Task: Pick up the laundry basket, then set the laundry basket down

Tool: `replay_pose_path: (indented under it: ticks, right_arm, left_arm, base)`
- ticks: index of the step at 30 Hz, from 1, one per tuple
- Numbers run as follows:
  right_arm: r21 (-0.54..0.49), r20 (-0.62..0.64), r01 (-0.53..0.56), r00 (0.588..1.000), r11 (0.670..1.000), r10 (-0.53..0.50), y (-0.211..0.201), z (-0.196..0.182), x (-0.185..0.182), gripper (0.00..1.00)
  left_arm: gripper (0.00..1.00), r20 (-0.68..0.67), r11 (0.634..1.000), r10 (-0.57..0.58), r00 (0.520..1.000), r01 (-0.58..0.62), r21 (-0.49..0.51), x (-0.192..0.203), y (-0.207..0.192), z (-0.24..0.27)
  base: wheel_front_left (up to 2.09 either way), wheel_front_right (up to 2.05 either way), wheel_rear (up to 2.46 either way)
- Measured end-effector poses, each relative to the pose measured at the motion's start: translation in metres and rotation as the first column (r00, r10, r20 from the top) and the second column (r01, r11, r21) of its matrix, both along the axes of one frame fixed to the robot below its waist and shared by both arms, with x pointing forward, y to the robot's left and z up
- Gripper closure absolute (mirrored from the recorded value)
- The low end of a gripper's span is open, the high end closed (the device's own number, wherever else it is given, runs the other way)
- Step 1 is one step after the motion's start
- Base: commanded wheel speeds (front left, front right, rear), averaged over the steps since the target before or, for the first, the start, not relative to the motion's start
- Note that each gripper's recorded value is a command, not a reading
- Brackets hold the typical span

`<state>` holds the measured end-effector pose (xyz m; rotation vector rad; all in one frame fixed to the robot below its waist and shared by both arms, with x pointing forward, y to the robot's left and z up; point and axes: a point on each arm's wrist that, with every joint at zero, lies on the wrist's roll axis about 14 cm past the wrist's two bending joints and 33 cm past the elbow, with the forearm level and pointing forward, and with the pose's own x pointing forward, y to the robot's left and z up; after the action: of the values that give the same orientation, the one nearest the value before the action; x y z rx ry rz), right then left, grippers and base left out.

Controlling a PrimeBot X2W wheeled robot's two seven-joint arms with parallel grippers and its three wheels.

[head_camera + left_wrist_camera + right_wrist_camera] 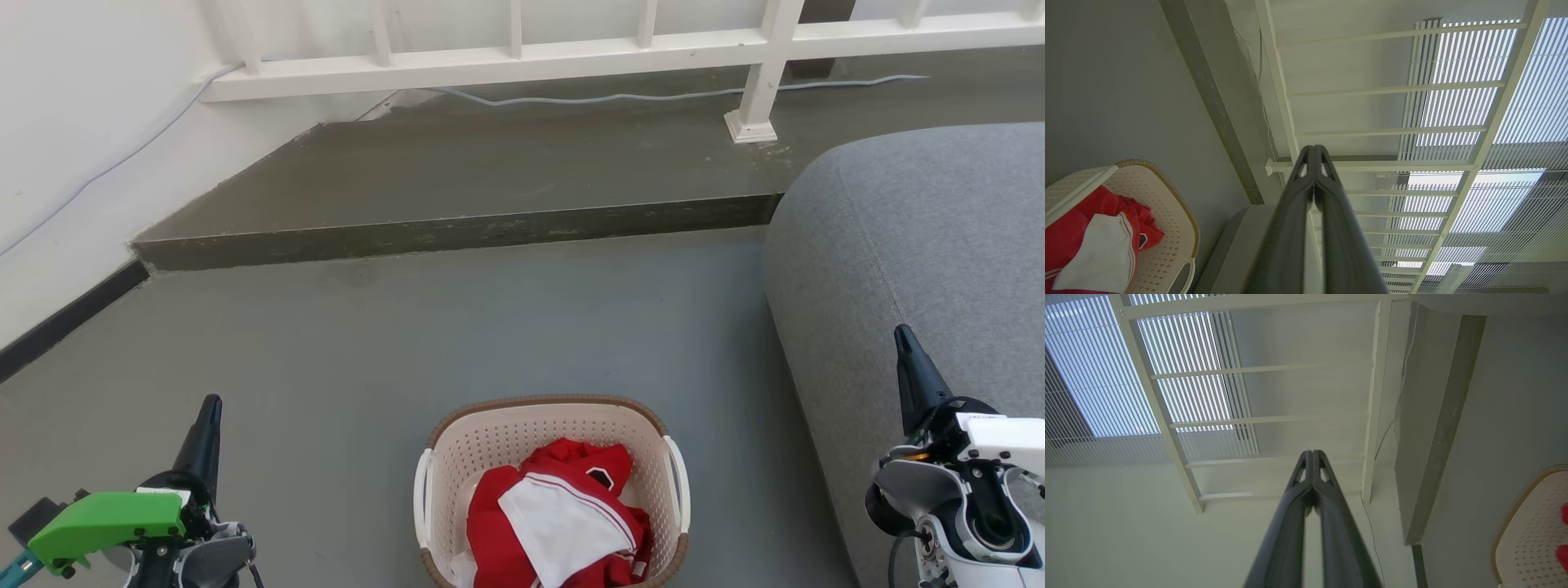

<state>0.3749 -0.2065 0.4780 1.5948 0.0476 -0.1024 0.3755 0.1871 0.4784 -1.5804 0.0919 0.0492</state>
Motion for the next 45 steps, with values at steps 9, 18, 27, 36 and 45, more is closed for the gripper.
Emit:
replay_pose_path:
  ticks: [9, 18, 27, 36, 45]
  right_arm:
    - [0.000, 0.000, 0.000, 1.000, 1.000, 0.000, 0.000, 0.000, 0.000, 1.00]
    - [0.030, -0.094, 0.008, 0.996, 1.000, -0.005, 0.006, -0.031, -0.017, 0.00]
    - [0.049, -0.068, 0.017, 0.998, 0.999, -0.014, 0.008, -0.023, -0.014, 0.00]
    - [0.031, -0.034, 0.015, 0.999, 0.999, -0.013, 0.011, -0.012, -0.009, 0.00]
    - [-0.058, 0.005, -0.013, 1.000, 0.998, 0.014, 0.019, 0.002, -0.003, 0.00]
  left_arm:
    - [1.00, 0.000, 1.000, 0.000, 1.000, 0.000, 0.000, 0.000, 0.000, 0.000]
    - [0.00, -0.088, 1.000, -0.005, 0.996, 0.002, -0.024, -0.015, -0.008, -0.029]
    - [0.00, -0.077, 1.000, 0.003, 0.997, -0.004, -0.016, -0.013, -0.009, -0.025]
    - [0.00, -0.052, 1.000, 0.009, 0.999, -0.008, 0.024, -0.010, -0.013, -0.017]
    - [0.00, -0.024, 0.990, -0.016, 1.000, 0.019, 0.138, -0.005, -0.018, -0.009]
  base:
    - [0.00, 0.00, 0.00]
    - [0.00, 0.00, 0.00]
    - [0.00, 0.00, 0.00]
    - [0.00, 0.00, 0.00]
    - [0.00, 0.00, 0.00]
